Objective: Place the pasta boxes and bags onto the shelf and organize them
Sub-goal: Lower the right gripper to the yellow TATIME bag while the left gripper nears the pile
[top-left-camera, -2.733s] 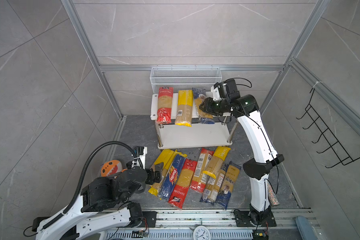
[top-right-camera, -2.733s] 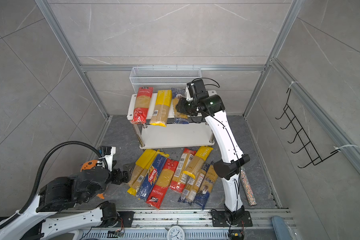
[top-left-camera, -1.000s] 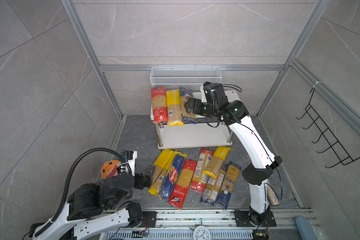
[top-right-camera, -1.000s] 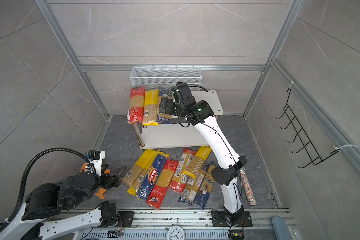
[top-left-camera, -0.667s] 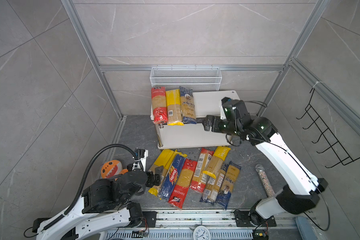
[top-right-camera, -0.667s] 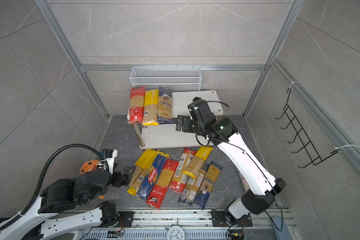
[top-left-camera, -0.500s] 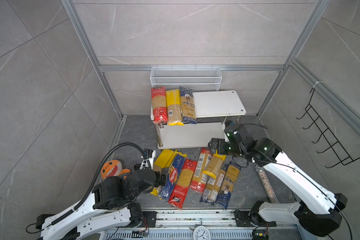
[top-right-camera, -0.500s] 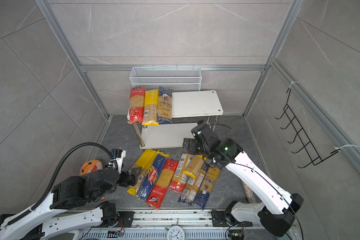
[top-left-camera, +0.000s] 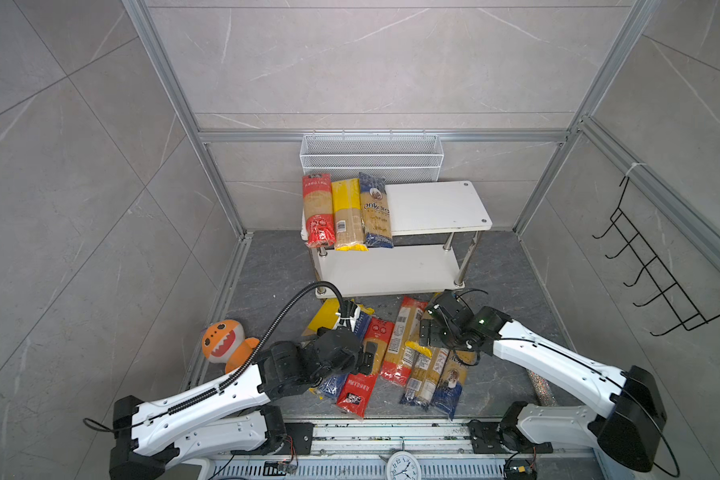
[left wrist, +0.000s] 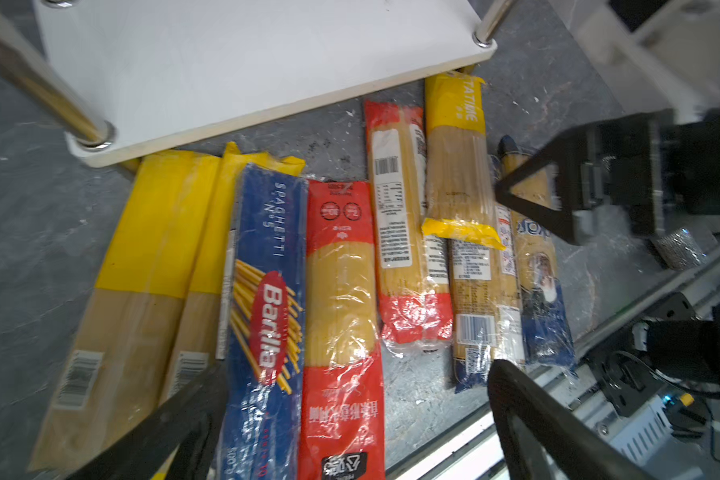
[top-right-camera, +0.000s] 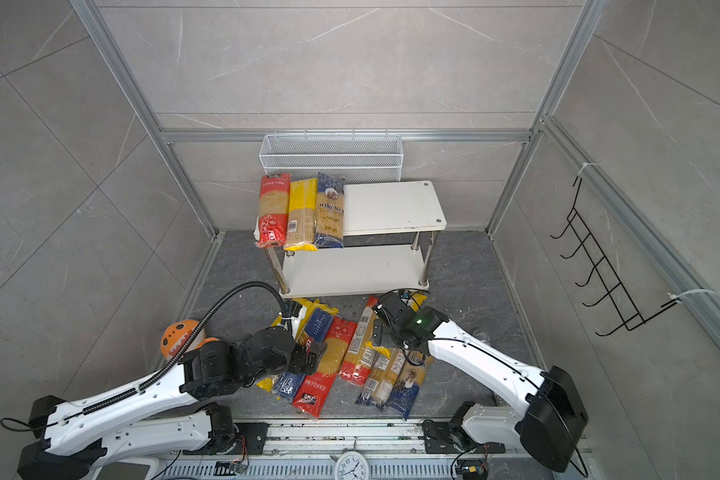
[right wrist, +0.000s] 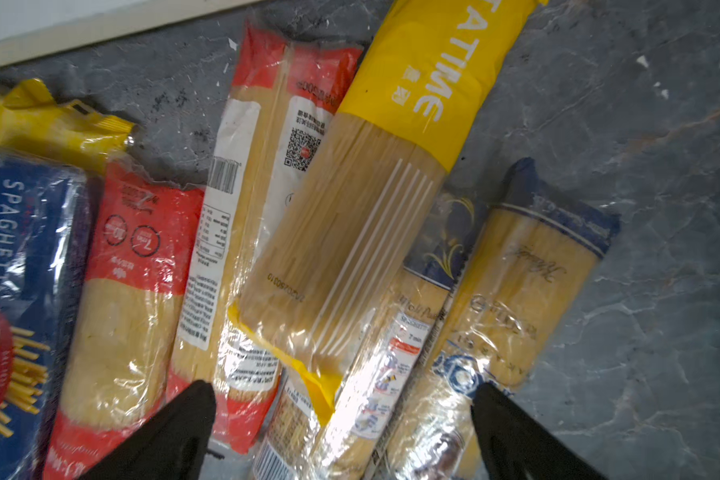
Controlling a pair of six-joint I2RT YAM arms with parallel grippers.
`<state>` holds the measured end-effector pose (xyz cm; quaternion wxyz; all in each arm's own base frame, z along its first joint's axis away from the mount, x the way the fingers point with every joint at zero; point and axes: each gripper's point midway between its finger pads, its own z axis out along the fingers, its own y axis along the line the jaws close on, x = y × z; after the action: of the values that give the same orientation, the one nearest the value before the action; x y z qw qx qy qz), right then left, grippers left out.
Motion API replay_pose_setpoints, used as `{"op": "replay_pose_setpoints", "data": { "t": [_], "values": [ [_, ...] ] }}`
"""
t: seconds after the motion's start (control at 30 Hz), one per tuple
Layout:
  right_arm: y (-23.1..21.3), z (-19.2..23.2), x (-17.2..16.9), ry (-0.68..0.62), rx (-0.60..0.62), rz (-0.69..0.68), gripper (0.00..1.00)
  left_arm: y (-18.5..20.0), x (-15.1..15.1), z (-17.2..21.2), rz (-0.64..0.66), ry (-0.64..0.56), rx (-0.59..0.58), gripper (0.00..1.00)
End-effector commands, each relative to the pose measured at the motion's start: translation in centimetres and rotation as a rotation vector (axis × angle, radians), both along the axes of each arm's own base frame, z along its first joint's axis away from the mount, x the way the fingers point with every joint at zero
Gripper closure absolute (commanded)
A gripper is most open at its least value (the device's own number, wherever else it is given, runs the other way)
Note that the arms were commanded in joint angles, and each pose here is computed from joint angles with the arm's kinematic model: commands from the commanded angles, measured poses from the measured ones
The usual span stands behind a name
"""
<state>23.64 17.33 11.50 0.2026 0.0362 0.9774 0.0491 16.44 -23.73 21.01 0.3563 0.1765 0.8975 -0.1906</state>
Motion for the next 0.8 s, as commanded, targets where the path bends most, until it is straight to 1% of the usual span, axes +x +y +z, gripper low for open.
{"op": "replay_pose_setpoints", "data": {
  "t": [0.0, 0.1, 0.2, 0.53, 0.77],
  "values": [
    [0.9, -1.4, 1.9, -0.002, -0.010, -0.030, 0.00, -3.5, 0.0, 0.8, -0.105, -0.011, -0.076, 0.00],
    [1.0, -3.4, 2.8, 0.042, -0.005, -0.057, 0.00, -4.7, 0.0, -0.2, -0.141, -0.001, -0.054, 0.00],
    [1.1, -4.7, 3.5, 0.068, 0.013, -0.073, 0.00, -5.3, 0.1, -0.4, -0.159, -0.008, -0.051, 0.00],
    [1.8, -7.0, 5.4, 0.120, 0.020, -0.082, 0.00, -5.4, 0.6, -0.9, -0.187, 0.011, -0.059, 0.00],
    [1.1, -7.8, 5.2, 0.140, 0.011, -0.103, 0.03, -5.0, 0.6, -1.1, -0.184, 0.017, -0.064, 0.00]
  ]
}}
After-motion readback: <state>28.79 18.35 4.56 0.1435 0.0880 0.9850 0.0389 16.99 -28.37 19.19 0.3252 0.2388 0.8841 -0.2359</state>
